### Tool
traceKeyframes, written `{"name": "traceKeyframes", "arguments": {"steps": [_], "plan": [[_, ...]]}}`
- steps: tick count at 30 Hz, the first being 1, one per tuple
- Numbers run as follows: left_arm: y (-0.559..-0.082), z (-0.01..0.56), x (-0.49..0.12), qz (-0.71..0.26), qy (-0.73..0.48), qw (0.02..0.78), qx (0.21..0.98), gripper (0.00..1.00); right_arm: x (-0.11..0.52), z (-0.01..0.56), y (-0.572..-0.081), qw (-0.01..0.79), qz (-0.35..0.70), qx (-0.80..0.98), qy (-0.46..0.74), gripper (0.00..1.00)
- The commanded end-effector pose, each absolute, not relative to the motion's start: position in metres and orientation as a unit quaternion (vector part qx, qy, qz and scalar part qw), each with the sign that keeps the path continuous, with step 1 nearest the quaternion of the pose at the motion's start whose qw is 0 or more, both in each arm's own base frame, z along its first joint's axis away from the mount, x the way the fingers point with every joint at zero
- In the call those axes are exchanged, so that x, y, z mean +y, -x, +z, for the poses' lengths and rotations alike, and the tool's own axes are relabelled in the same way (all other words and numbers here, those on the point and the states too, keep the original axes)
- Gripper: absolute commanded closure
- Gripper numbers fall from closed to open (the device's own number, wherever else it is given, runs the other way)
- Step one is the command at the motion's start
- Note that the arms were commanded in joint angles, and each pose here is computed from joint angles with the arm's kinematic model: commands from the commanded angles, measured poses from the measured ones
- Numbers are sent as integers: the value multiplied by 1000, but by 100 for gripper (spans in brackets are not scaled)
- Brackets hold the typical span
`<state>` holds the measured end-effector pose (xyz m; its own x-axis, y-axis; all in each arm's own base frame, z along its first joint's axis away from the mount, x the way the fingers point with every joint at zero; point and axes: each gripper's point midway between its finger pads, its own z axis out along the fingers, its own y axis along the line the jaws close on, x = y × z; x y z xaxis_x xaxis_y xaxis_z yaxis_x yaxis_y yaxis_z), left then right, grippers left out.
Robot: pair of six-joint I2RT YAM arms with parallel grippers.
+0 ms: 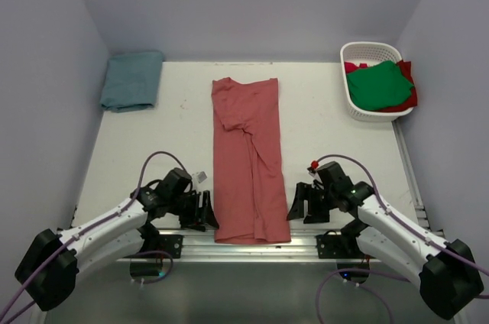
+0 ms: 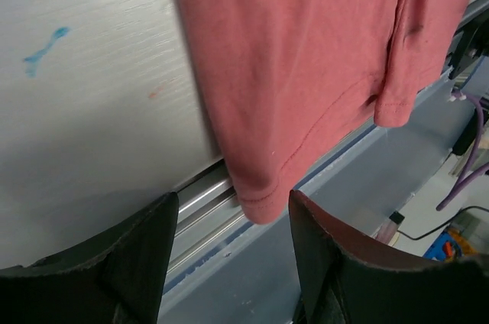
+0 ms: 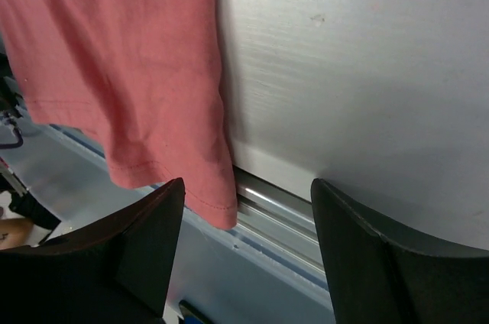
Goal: Fold and stack the t-shirts
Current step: Grab the bottom of the folded rectangular tshirt with both arms
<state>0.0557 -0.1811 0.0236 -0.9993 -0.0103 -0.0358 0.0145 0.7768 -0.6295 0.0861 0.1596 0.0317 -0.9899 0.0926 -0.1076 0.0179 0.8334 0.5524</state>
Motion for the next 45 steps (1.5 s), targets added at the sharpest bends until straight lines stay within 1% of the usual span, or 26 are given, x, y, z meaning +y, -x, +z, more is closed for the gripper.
{"name": "traceKeyframes", "arguments": {"steps": [1, 6, 7, 13, 20, 22, 24, 27, 28, 30, 31, 33, 34, 35, 36, 39, 40, 45], "plan": [[-49, 9, -186, -310, -15, -3, 951, 36, 165, 32, -70, 22, 308, 950, -48, 30], [-43, 8, -197, -303, -45, -14, 952, 36, 170, 30, -61, 5, 321, 946, -53, 40], [-43, 9, -199, -305, -42, -15, 951, 36, 173, 31, -62, 3, 329, 943, -56, 43], [-26, -1, -199, -293, -54, -39, 954, 36, 179, 24, -56, -17, 328, 943, -48, 43], [-25, -8, -198, -265, -71, -43, 961, 36, 190, 23, -58, -23, 327, 944, -35, 44], [-23, -11, -195, -261, -69, -45, 962, 37, 191, 22, -56, -25, 324, 945, -34, 51], [-21, -14, -192, -257, -66, -47, 963, 39, 192, 21, -55, -27, 324, 945, -33, 56], [-19, -15, -189, -255, -63, -46, 964, 44, 193, 20, -53, -28, 322, 946, -32, 63], [-19, -15, -189, -256, -61, -46, 964, 47, 194, 20, -53, -28, 323, 945, -33, 68], [-20, -15, -190, -257, -62, -42, 964, 51, 195, 18, -50, -30, 322, 946, -32, 72], [-19, -16, -190, -256, -62, -42, 964, 55, 196, 18, -51, -29, 323, 945, -33, 78], [-19, -17, -192, -260, -61, -41, 963, 59, 198, 16, -49, -32, 322, 946, -29, 85], [-18, -17, -192, -261, -63, -43, 962, 64, 200, 16, -49, -31, 323, 945, -29, 89], [-17, -18, -192, -261, -63, -43, 962, 68, 200, 16, -48, -33, 322, 946, -26, 97], [-17, -17, -193, -264, -64, -43, 962, 71, 201, 16, -48, -31, 321, 946, -25, 100], [-21, -12, -195, -268, -66, -29, 961, 98, 202, 23, -52, -17, 323, 946, -19, 100], [-22, -9, -196, -267, -66, -21, 961, 100, 203, 29, -55, -9, 324, 946, -14, 100], [-49, 28, -209, -289, -64, 68, 953, 100, 206, 57, -73, 49, 329, 943, 0, 100]]}}
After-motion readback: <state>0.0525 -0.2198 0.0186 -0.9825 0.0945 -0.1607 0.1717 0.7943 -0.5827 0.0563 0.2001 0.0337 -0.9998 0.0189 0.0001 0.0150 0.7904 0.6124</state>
